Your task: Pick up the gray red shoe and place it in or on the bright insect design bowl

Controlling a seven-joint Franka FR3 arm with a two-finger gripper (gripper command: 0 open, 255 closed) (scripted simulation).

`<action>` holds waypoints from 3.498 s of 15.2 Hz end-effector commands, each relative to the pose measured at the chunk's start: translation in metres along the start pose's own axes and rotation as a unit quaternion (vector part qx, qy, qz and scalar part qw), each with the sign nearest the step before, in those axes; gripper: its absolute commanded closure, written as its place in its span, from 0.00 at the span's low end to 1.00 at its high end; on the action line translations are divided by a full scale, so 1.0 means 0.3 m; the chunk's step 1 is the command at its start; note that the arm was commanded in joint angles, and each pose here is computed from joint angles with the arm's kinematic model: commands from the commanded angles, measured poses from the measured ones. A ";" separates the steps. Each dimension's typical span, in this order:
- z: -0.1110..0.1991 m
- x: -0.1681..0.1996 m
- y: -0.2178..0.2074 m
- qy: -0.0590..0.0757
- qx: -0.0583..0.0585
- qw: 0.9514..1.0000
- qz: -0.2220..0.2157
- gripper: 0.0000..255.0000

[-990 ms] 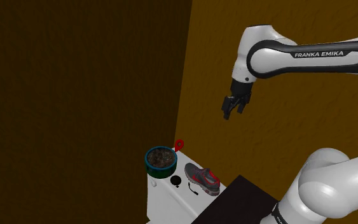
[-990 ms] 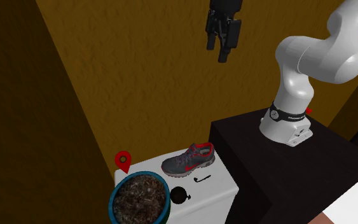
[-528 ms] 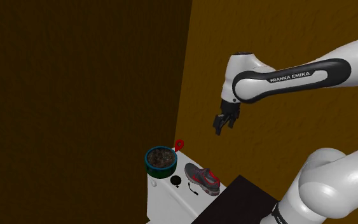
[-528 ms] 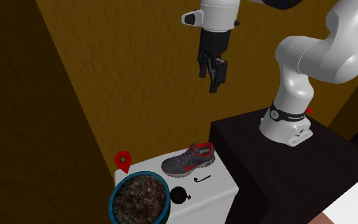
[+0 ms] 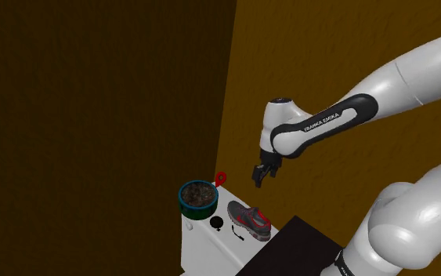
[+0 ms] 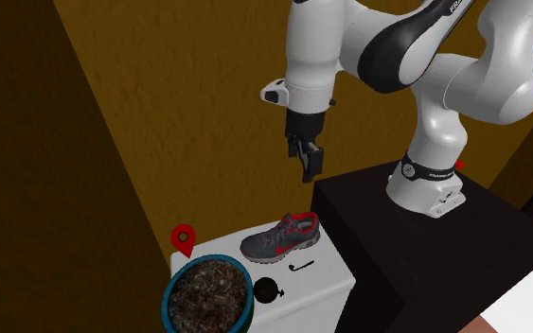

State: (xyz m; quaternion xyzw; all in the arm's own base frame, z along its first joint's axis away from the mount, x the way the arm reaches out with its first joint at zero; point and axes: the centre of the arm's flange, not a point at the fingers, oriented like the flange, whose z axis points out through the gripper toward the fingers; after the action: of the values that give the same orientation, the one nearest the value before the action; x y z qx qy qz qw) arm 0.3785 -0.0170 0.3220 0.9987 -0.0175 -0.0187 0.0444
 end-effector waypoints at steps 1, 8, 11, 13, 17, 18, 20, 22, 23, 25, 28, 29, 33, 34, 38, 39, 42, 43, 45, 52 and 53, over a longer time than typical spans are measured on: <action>0.086 0.017 -0.008 -0.002 0.000 1.000 -0.005 0.00; 0.388 0.075 -0.054 -0.015 0.000 1.000 -0.021 0.00; 0.477 0.087 -0.065 -0.017 0.000 1.000 -0.024 0.00; 0.512 0.085 -0.065 -0.017 0.000 1.000 -0.024 0.00; 0.583 0.083 -0.065 -0.017 0.000 1.000 -0.024 0.00; 0.593 0.083 -0.065 -0.017 0.000 1.000 -0.024 0.00; 0.593 0.083 -0.065 -0.017 0.000 1.000 -0.024 0.00; 0.593 0.083 -0.065 -0.017 0.000 1.000 -0.024 0.00; 0.593 0.083 -0.065 -0.017 0.000 1.000 -0.024 0.00; 0.593 0.083 -0.065 -0.017 0.000 1.000 -0.024 0.00; 0.592 0.083 -0.065 -0.018 0.000 1.000 -0.024 1.00; 0.592 0.083 -0.065 -0.018 0.000 1.000 -0.024 1.00; 0.592 0.083 -0.065 -0.018 0.000 1.000 -0.024 1.00; 0.592 0.083 -0.065 -0.018 0.000 1.000 -0.024 1.00; 0.540 0.081 -0.060 -0.017 0.000 1.000 -0.024 1.00; 0.523 0.080 -0.058 -0.017 0.000 1.000 -0.024 1.00; 0.470 0.078 -0.054 -0.017 0.000 1.000 -0.024 1.00; 0.453 0.078 -0.052 -0.017 0.000 1.000 -0.024 1.00; 0.418 0.076 -0.049 -0.017 0.000 1.000 -0.024 1.00; 0.295 0.072 -0.038 -0.017 0.000 1.000 -0.024 1.00; 0.277 0.071 -0.036 -0.017 0.000 1.000 -0.024 1.00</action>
State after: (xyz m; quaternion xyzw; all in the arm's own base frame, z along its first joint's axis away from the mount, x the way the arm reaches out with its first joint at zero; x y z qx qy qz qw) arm 0.3972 -0.0149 0.2301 0.9983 0.0062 -0.0373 0.0434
